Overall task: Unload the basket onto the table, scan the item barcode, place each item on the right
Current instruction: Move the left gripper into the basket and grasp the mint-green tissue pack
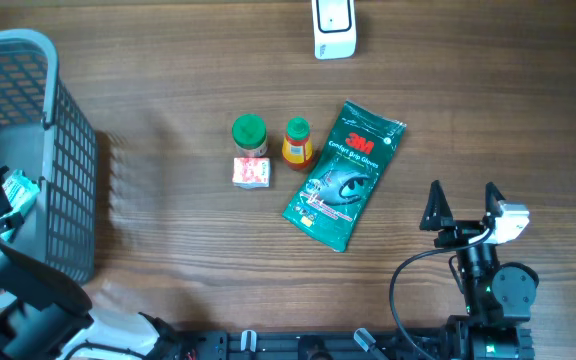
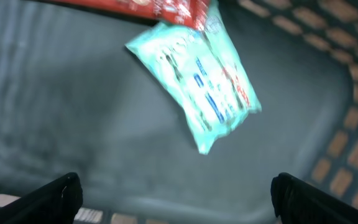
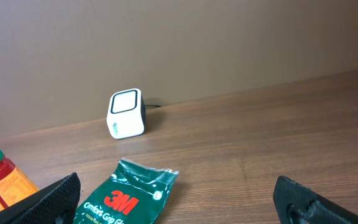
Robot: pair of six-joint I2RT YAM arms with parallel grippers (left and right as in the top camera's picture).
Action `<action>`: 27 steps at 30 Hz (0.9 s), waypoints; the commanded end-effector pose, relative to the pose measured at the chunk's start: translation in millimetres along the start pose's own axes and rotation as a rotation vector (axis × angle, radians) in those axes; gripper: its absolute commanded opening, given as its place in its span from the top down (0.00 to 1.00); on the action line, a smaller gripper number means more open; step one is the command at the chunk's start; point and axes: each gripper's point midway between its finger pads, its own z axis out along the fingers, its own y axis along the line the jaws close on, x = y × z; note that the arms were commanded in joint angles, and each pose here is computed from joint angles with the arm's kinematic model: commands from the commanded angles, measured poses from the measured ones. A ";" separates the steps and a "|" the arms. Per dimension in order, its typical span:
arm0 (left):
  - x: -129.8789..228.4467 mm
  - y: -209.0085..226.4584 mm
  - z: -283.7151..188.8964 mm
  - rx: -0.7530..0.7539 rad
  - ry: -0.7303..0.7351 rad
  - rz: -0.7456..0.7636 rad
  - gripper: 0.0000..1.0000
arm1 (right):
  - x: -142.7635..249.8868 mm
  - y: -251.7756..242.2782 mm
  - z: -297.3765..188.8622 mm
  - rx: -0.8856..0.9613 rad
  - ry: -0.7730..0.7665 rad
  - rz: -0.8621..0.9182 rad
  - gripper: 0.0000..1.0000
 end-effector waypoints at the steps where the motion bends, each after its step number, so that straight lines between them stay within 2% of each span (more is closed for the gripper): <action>1: -12.2 9.2 24.7 -0.082 -0.080 -0.170 0.03 | -0.5 -1.7 0.1 0.010 -0.004 -0.001 0.00; 3: -11.8 8.7 33.3 -0.096 -0.079 -0.168 0.07 | -0.4 -1.7 0.1 0.010 -0.003 -0.001 0.00; 9: -17.2 6.4 58.3 -0.128 -0.115 -0.162 0.08 | -0.4 -1.7 0.1 0.010 -0.003 -0.001 0.00; 12: -15.6 6.8 69.2 -0.144 -0.111 -0.159 0.19 | -0.4 -1.7 0.1 0.010 -0.003 -0.001 0.00; 14: -15.3 6.5 74.5 -0.149 -0.110 -0.158 0.21 | -0.4 -1.7 0.1 0.010 -0.003 -0.001 0.00; 22: -12.2 8.6 97.3 -0.185 -0.103 -0.151 0.26 | -0.4 -1.7 0.1 0.010 -0.003 -0.001 0.00; 23: -11.9 8.7 99.8 -0.188 -0.102 -0.151 0.29 | -0.4 -1.7 0.1 0.010 -0.003 -0.001 0.00; 26: -10.6 10.9 106.4 -0.204 -0.100 -0.147 0.53 | -0.4 -1.7 0.1 0.010 -0.003 -0.001 0.00; 27: -10.3 11.8 108.1 -0.210 -0.099 -0.146 0.65 | -0.4 -1.7 0.1 0.010 -0.003 -0.001 0.00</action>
